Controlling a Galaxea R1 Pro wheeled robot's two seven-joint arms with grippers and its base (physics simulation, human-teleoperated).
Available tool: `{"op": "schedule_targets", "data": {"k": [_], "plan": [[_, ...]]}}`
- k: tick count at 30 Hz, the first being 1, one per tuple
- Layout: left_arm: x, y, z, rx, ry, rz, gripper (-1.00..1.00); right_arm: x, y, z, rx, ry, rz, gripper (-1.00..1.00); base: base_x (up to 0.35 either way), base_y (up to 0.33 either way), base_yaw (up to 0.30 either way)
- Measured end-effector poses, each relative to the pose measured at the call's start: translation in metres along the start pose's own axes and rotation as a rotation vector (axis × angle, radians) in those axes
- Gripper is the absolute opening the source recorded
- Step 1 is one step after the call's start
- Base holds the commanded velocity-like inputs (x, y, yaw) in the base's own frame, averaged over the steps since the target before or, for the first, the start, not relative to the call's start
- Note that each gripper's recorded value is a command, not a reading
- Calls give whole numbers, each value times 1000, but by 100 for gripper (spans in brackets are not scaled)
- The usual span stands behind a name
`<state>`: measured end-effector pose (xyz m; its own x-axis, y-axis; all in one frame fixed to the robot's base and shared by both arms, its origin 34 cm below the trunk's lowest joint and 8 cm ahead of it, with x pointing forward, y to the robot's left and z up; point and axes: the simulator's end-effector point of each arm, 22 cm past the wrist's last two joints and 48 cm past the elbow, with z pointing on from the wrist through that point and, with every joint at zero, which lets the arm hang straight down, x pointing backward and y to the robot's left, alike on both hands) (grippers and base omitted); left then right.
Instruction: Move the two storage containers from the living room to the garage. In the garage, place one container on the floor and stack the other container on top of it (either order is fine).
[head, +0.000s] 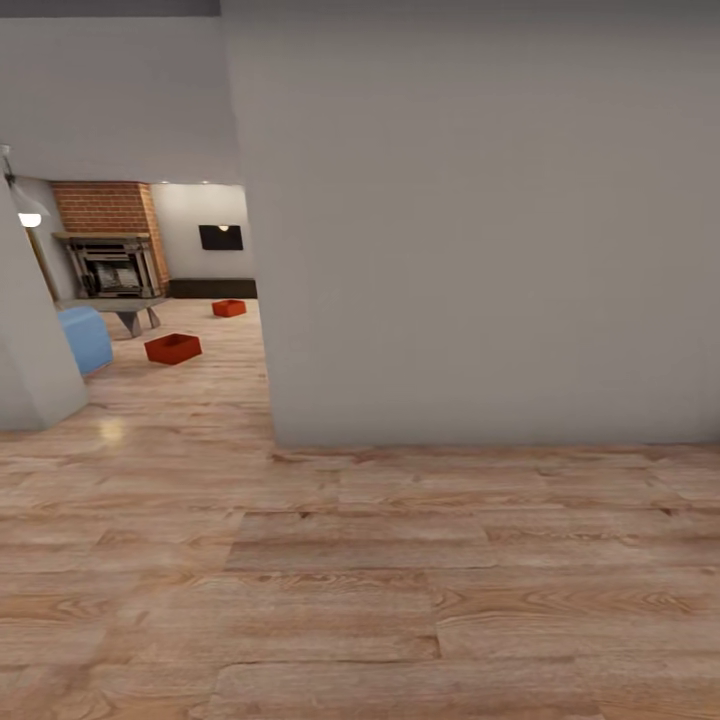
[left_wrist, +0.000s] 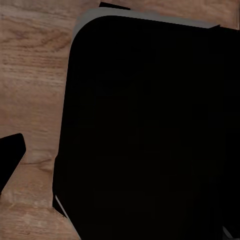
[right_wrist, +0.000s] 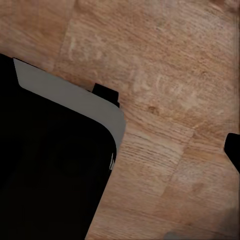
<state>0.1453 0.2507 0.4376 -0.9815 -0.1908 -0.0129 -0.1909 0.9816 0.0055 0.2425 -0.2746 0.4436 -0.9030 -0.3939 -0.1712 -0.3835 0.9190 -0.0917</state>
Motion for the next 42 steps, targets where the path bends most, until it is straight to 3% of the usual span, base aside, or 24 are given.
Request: {"op": "schedule_targets", "data": {"k": [30, 42], "plan": [[0, 1, 0, -1, 0, 0, 100, 5, -1, 0, 1, 12, 15, 100, 331, 0, 1], [0, 0, 0, 0, 0, 0, 100, 8, -2, -1, 3, 17, 17, 100, 331, 0, 247]]}}
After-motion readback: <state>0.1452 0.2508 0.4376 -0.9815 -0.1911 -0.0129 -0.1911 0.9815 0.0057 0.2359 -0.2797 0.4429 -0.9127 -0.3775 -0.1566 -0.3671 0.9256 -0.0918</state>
